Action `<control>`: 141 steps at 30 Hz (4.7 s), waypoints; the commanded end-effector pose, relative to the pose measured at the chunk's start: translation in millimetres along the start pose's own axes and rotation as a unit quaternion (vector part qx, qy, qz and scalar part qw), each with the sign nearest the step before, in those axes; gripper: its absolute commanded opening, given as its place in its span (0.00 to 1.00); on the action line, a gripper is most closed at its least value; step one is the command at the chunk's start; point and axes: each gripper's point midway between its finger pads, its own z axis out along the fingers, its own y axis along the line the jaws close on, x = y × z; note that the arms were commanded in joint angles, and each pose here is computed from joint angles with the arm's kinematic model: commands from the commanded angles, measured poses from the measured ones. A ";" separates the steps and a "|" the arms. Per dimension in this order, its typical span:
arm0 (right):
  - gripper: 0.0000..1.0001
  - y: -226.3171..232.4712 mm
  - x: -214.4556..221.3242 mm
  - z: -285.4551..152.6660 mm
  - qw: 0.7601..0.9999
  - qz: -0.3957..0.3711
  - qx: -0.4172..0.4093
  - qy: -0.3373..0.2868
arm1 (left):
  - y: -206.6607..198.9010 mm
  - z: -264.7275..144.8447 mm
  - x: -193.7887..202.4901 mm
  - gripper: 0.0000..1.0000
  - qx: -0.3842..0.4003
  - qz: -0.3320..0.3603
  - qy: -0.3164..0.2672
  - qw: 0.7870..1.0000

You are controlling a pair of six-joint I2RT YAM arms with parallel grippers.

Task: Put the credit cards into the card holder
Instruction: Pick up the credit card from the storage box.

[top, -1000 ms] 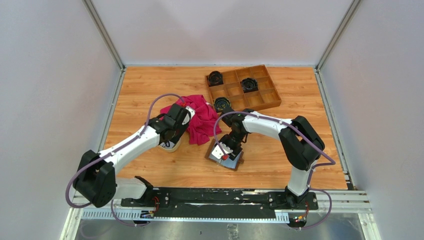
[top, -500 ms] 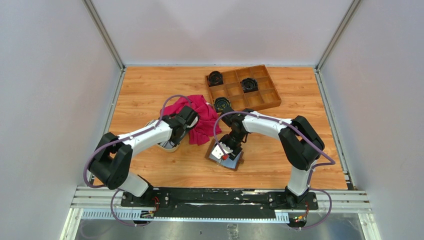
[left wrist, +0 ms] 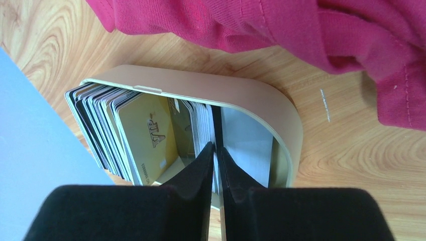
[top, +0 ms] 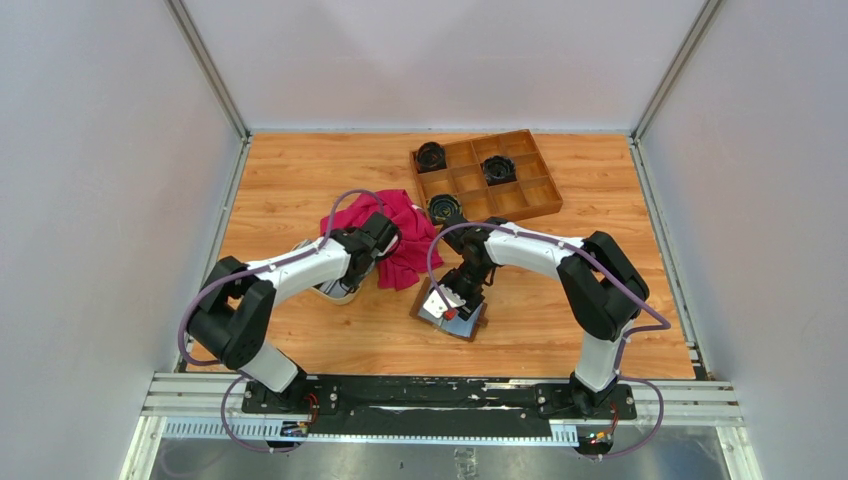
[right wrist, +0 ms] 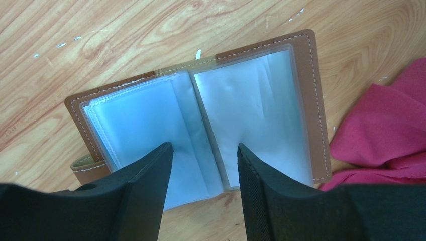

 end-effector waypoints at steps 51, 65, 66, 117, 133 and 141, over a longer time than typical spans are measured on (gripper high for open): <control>0.52 16.9 7.9 14.4 0.999 0.009 -0.048 0.012 | 16.1 -1.8 -10.0 0.61 0.090 -0.068 -0.007 0.994; 0.51 16.6 7.4 15.1 0.999 0.008 -0.049 0.012 | 31.7 -14.2 -7.2 0.90 0.120 -0.115 -0.055 0.984; 0.51 17.2 7.6 15.1 0.999 0.009 -0.050 0.013 | 30.0 -13.2 -7.7 0.89 0.125 -0.114 -0.054 0.984; 0.49 18.9 2.8 18.3 0.998 0.004 -0.060 0.009 | 40.6 18.4 3.2 0.00 0.167 -0.191 0.011 0.967; 0.49 20.6 3.5 20.2 0.998 0.006 -0.065 0.007 | 35.5 10.4 2.1 0.00 0.211 -0.232 0.004 0.950; 0.48 20.7 3.9 20.2 0.998 0.007 -0.066 0.008 | 22.9 8.4 -0.3 0.09 0.247 -0.231 0.007 0.941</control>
